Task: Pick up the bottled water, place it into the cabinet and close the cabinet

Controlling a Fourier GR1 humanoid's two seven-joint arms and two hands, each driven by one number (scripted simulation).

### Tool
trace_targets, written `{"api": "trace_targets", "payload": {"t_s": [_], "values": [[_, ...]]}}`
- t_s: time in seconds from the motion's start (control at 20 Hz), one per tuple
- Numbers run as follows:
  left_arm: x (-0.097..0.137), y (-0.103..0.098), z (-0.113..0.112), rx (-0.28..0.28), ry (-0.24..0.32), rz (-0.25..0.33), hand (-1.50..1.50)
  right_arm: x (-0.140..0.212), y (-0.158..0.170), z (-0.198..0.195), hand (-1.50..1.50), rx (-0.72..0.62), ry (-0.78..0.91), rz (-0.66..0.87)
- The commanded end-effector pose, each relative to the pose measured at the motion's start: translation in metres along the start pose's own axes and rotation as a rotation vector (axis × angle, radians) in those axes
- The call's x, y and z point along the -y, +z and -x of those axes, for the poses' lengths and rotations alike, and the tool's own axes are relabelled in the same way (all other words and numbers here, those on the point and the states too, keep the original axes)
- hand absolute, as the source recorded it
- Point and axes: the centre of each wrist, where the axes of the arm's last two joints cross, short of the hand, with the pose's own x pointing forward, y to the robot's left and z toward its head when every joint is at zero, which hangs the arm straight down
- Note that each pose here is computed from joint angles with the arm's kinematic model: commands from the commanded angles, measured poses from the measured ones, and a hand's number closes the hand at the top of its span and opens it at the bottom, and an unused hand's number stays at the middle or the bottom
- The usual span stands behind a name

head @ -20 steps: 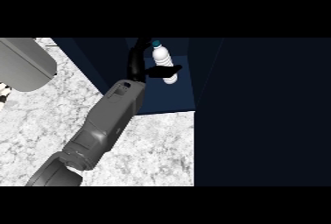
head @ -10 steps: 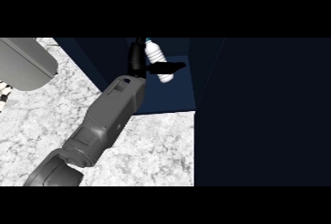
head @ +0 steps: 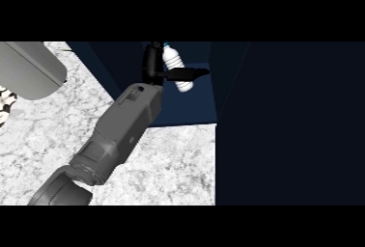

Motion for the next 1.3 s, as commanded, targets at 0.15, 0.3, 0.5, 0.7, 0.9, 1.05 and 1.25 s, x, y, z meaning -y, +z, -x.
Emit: {"api": "trace_targets", "payload": {"t_s": [0.15, 0.3, 0.5, 0.7, 0.9, 1.05, 1.25], "values": [[0.0, 0.022, 0.012, 0.006, 0.069, 0.002, -1.5, -0.013, -0.015, -0.029, -1.5, 0.044, 0.013, -0.053], [0.005, 0.034, 0.011, -0.004, 0.132, 0.034, -1.5, -0.02, -0.008, -0.025, -1.5, 0.019, 0.025, -0.013], [0.017, 0.056, 0.006, -0.054, 0.174, 0.09, -1.5, -0.028, -0.005, -0.025, -1.5, 0.014, 0.027, 0.02], [0.028, 0.098, 0.003, -0.049, 0.231, 0.128, -1.5, -0.02, -0.008, -0.025, -1.5, 0.017, 0.002, 0.036], [0.025, 0.135, 0.006, -0.059, 0.278, 0.108, -1.5, -0.033, -0.005, -0.039, -1.5, 0.013, 0.025, 0.016], [0.02, 0.167, 0.006, -0.044, 0.309, 0.096, -1.5, -0.019, -0.008, -0.034, -1.5, 0.027, 0.041, 0.025], [-0.016, 0.202, 0.011, -0.095, 0.341, 0.172, -1.5, -0.025, -0.013, -0.033, -1.5, 0.023, 0.041, 0.017]]}}
